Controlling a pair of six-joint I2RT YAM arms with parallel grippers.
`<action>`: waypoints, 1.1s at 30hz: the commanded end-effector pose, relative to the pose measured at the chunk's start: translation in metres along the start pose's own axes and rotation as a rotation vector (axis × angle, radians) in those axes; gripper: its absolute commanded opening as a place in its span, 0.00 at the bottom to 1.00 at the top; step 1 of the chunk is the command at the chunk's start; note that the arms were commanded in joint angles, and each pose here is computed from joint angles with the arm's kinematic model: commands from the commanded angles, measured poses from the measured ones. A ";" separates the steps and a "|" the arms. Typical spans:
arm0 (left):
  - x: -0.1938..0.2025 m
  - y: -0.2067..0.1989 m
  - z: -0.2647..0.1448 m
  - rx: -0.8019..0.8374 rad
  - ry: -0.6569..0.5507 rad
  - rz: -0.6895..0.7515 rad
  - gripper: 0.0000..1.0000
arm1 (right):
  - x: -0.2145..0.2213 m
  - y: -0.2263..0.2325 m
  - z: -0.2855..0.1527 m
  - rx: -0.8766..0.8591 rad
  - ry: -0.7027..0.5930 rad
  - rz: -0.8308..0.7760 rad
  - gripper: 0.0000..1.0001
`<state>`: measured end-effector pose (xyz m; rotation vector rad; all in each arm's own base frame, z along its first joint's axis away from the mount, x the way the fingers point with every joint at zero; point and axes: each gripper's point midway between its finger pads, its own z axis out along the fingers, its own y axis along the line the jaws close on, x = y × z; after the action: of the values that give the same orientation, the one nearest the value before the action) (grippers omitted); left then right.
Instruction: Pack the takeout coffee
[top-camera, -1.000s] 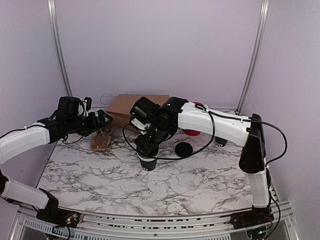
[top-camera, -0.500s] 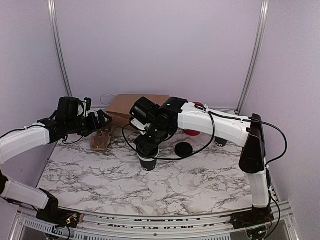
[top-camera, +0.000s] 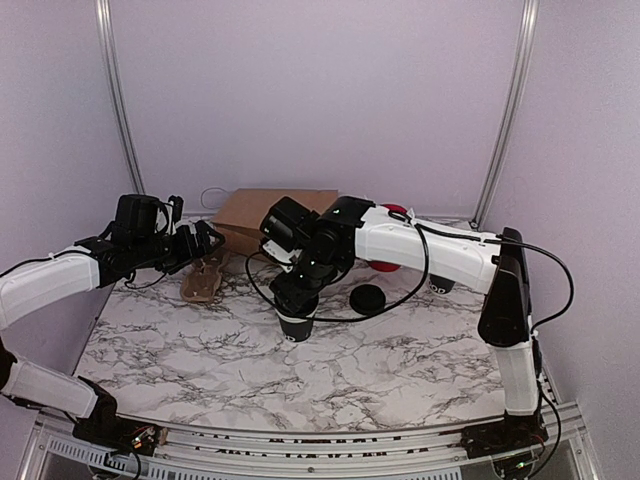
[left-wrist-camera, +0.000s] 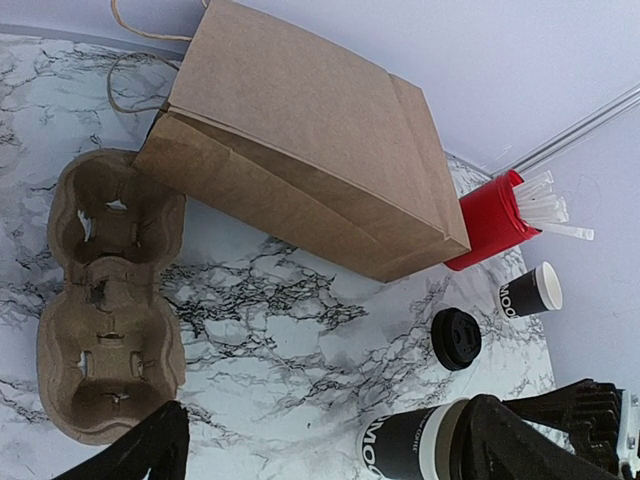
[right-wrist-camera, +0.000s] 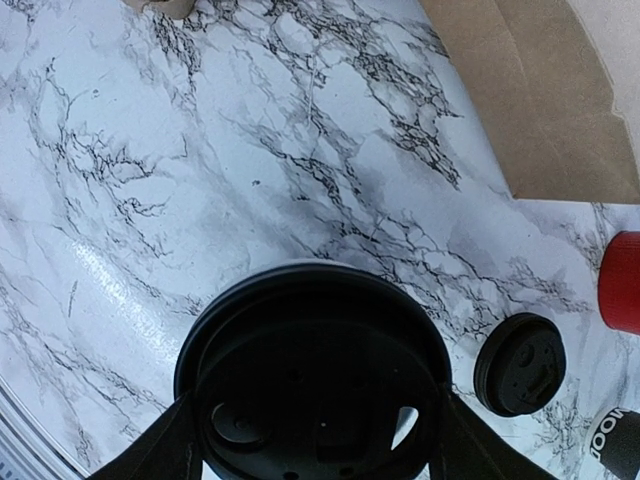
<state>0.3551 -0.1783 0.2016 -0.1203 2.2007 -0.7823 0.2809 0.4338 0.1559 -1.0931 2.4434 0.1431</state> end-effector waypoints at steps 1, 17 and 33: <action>0.000 0.001 0.002 0.012 -0.008 -0.002 0.99 | 0.004 0.009 0.006 -0.014 0.014 -0.007 0.71; 0.001 0.001 0.001 0.015 -0.005 -0.003 0.99 | 0.004 0.012 0.022 -0.013 0.006 0.005 0.71; 0.040 -0.016 0.014 0.116 0.110 -0.041 0.98 | 0.019 0.018 0.040 -0.072 0.066 0.017 0.71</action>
<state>0.3454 -0.1924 0.1886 -0.1031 2.2331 -0.8744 0.2808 0.4411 0.1396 -1.0915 2.4542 0.1761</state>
